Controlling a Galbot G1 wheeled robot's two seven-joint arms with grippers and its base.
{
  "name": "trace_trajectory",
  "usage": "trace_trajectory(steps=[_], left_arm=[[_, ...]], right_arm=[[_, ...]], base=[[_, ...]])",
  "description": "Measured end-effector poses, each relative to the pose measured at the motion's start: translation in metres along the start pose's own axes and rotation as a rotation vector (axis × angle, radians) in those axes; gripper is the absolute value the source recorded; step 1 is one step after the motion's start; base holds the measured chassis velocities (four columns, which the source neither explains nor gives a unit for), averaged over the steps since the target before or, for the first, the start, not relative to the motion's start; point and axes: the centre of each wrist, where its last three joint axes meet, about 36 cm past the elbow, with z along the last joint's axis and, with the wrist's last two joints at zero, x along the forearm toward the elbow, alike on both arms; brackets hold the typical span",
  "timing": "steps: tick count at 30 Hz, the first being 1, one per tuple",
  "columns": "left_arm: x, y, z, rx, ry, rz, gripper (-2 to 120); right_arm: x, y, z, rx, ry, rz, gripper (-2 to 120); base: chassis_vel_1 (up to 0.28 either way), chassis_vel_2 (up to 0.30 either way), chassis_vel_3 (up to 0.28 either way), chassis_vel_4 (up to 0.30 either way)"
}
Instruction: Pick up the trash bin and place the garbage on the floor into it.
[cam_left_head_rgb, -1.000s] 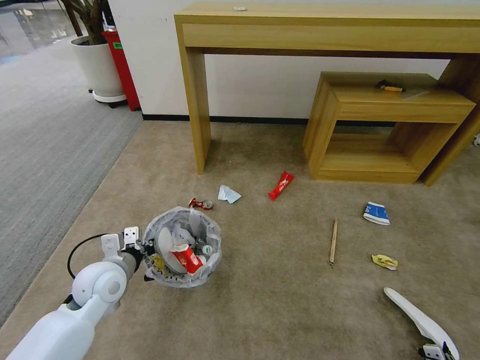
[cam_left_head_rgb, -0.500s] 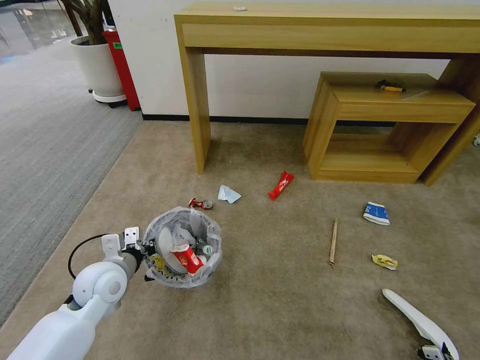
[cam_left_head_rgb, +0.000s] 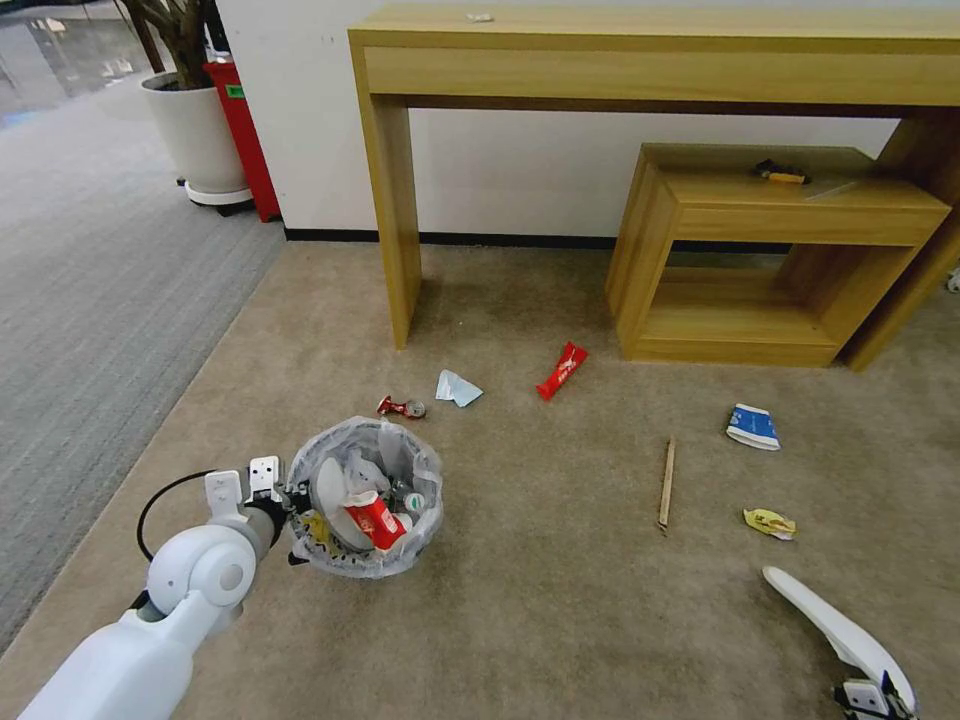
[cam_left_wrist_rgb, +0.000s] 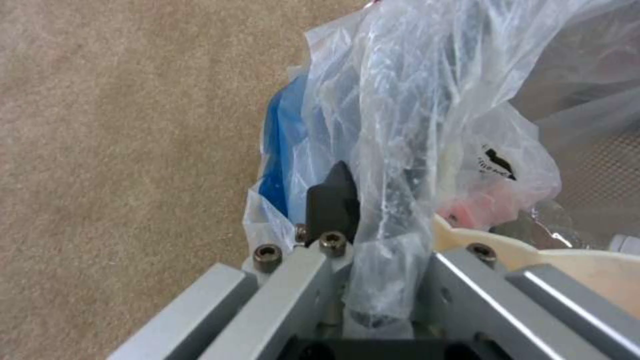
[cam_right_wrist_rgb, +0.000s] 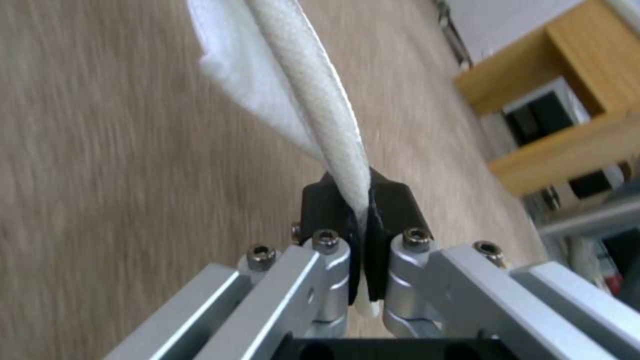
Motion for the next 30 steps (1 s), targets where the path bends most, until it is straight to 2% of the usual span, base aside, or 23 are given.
trace_trajectory(steps=[3,5,7,8,9,12,13,16,17,19,20,23,25,27,29,30], left_arm=[[-0.001,-0.003,0.002,-0.001,0.004,0.004,0],[-0.003,-0.006,0.004,-0.001,0.009,0.008,0],[-0.004,-0.006,0.004,0.000,0.010,0.009,0],[-0.005,-0.008,0.005,0.000,0.011,0.011,0],[-0.005,-0.008,0.005,0.000,0.011,0.011,0],[-0.006,-0.010,0.006,0.000,0.013,0.013,0],[-0.006,-0.010,0.006,0.000,0.013,0.013,0],[-0.007,-0.012,0.007,-0.005,0.016,0.013,0],[-0.007,-0.012,0.007,-0.005,0.016,0.013,0],[-0.008,-0.013,0.008,-0.011,0.021,0.012,0],[-0.008,-0.013,0.008,-0.011,0.021,0.012,0],[-0.012,-0.015,0.009,-0.012,0.024,0.012,0],[-0.013,-0.015,0.009,-0.012,0.025,0.012,0],[-0.015,-0.017,0.010,-0.014,0.029,0.015,0],[-0.018,-0.021,0.011,-0.011,0.034,0.020,0],[-0.018,-0.021,0.011,-0.011,0.034,0.020,0]], right_arm=[[-0.004,-0.002,-0.014,-0.010,-0.047,-0.002,2],[-0.008,-0.003,-0.040,-0.036,-0.110,-0.013,2],[-0.009,-0.002,-0.049,-0.044,-0.129,-0.015,2],[-0.012,-0.001,-0.067,-0.058,-0.160,-0.020,2],[-0.012,-0.001,-0.067,-0.058,-0.160,-0.020,2],[-0.012,0.004,-0.102,-0.089,-0.214,-0.035,2],[-0.012,0.004,-0.102,-0.089,-0.214,-0.035,2],[-0.006,0.011,-0.133,-0.120,-0.257,-0.062,2],[-0.006,0.011,-0.133,-0.120,-0.257,-0.062,2],[-0.003,0.013,-0.163,-0.149,-0.302,-0.087,2],[-0.003,0.013,-0.163,-0.149,-0.302,-0.087,2],[-0.004,0.007,-0.193,-0.174,-0.349,-0.112,2],[-0.005,0.006,-0.198,-0.179,-0.358,-0.116,2],[-0.009,0.001,-0.218,-0.197,-0.395,-0.129,2],[-0.018,-0.004,-0.259,-0.237,-0.458,-0.163,2],[-0.018,-0.004,-0.259,-0.237,-0.458,-0.163,2]], base=[[0.000,0.000,0.000,0.000],[0.000,0.000,0.000,0.000],[0.000,0.000,0.000,0.000],[0.000,0.000,0.000,0.000],[0.000,0.000,0.000,0.000],[0.000,0.000,0.000,0.000],[0.000,0.000,0.000,0.000],[0.000,0.000,0.000,0.000],[0.000,0.000,0.000,0.000],[0.000,0.000,0.000,0.000],[0.000,0.000,0.000,0.000],[0.000,0.000,0.000,0.000],[0.000,0.000,0.000,0.000],[0.000,0.000,0.000,0.000],[0.000,0.000,0.000,0.000],[0.000,0.000,0.000,0.000]])
